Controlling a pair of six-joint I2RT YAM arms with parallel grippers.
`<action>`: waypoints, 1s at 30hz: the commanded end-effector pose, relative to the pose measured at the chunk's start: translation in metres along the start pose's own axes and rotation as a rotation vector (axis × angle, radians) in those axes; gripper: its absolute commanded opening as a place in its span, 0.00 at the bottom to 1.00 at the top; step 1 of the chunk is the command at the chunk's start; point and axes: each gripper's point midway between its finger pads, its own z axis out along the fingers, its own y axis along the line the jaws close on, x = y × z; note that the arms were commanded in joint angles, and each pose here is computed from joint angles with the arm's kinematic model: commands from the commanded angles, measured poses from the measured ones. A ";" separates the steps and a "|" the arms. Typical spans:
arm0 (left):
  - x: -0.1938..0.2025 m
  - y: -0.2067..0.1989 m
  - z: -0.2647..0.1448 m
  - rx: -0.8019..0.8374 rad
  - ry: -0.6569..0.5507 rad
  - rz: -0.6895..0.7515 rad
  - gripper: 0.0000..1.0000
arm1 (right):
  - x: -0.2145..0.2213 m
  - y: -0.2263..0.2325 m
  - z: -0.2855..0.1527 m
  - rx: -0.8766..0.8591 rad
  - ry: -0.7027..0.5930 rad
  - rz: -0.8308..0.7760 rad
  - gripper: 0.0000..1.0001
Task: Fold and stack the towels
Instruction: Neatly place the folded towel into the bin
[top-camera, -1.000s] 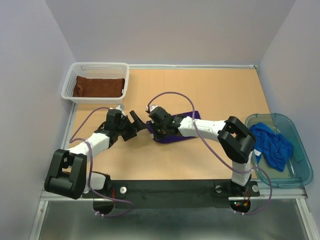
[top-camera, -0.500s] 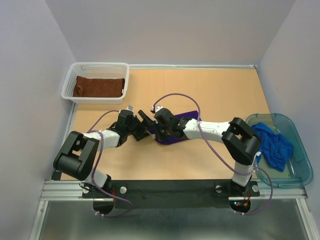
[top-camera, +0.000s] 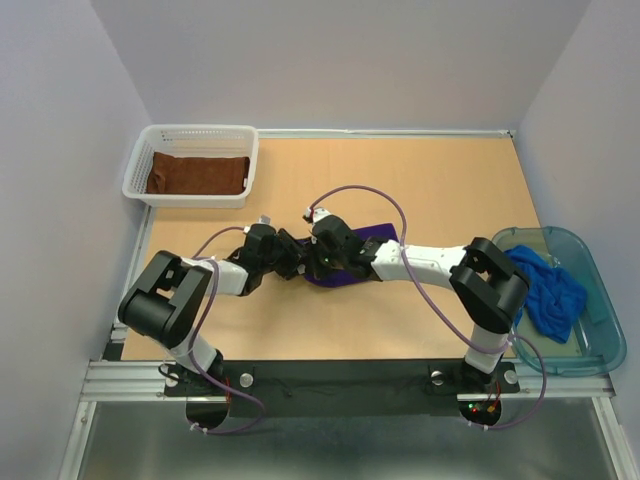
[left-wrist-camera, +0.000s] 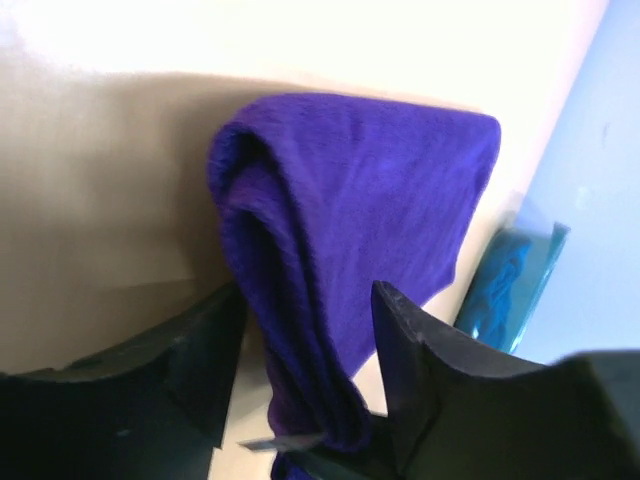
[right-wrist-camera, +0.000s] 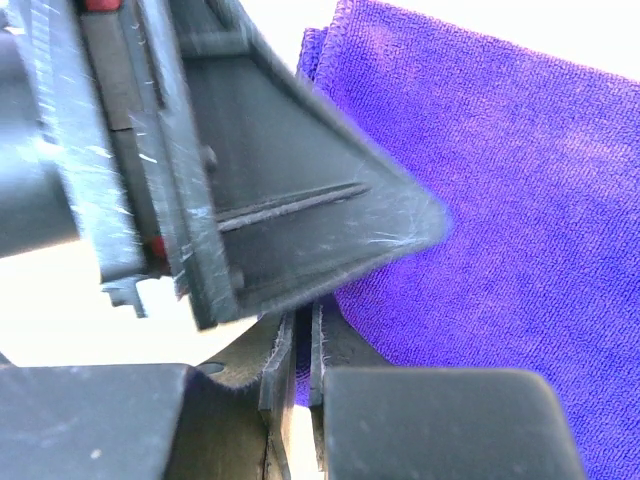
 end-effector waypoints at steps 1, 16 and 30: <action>0.005 0.022 0.003 -0.074 0.001 0.017 0.44 | -0.017 0.011 -0.007 -0.049 -0.070 0.021 0.01; -0.046 -0.006 0.008 -0.227 -0.043 0.382 0.00 | -0.036 -0.004 -0.051 0.012 -0.178 -0.041 0.91; -0.206 -0.065 -0.028 -0.394 -0.143 0.628 0.00 | 0.024 -0.040 -0.130 0.066 -0.121 -0.018 0.99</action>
